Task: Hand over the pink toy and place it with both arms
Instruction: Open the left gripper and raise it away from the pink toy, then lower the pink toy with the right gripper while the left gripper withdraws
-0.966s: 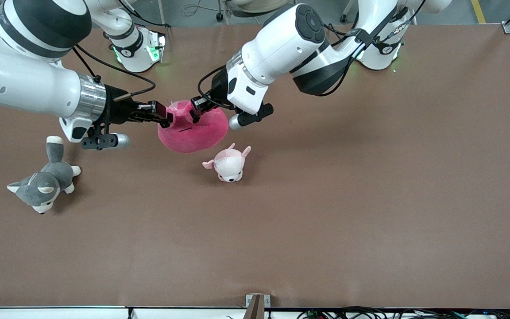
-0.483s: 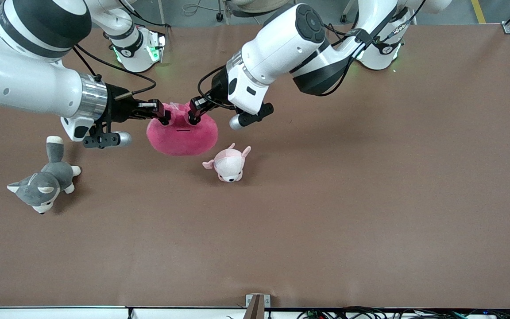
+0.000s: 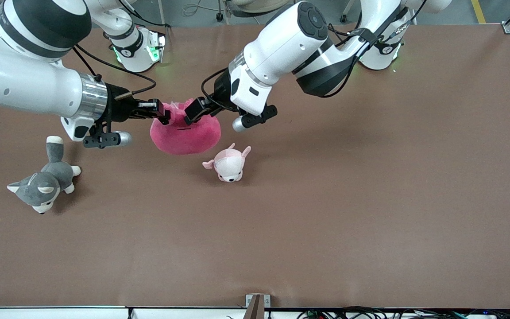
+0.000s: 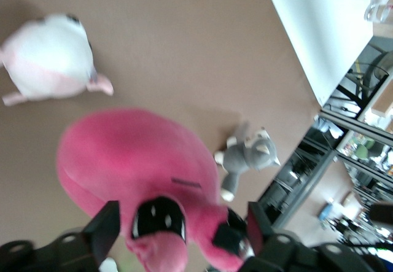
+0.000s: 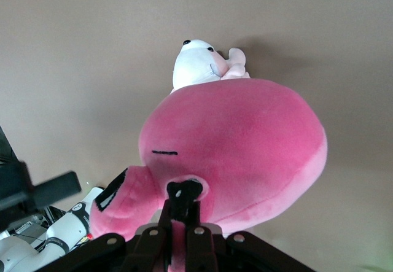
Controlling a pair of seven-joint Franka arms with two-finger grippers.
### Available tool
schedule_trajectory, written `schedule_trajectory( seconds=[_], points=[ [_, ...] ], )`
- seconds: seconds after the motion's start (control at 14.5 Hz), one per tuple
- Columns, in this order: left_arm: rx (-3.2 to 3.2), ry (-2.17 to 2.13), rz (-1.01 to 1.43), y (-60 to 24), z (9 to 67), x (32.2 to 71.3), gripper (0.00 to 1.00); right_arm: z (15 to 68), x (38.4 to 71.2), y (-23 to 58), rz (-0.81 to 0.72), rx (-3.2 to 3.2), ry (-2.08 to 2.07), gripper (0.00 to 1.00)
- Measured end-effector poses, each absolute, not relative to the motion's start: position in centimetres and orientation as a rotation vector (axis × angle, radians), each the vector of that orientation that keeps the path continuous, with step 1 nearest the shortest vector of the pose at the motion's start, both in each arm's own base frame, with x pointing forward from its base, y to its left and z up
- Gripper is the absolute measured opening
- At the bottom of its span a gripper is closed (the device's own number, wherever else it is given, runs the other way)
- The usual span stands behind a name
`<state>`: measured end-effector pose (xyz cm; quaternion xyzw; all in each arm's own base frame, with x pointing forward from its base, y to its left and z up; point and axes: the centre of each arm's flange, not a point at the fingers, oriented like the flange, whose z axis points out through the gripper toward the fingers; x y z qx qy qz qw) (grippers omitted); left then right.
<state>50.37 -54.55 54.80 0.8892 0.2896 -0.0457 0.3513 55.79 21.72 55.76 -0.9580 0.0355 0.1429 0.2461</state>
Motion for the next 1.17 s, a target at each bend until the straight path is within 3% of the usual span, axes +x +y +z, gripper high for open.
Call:
schedule_trajectory(
  seconds=[0.48,0.83,1.17],
  points=[
    [2.646,0.648,0.11,-50.5,52.6,52.7,1.0,55.7,56.8,18.7,0.298,-2.804,0.112,0.1],
    [2.801,0.558,0.121,-43.2,53.3,56.5,1.0,55.7,57.8,16.3,0.23,-2.855,0.158,0.1],
    [2.925,0.539,0.082,-36.8,53.8,58.7,1.0,52.8,59.6,13.4,0.26,-2.86,0.178,0.1]
  ],
)
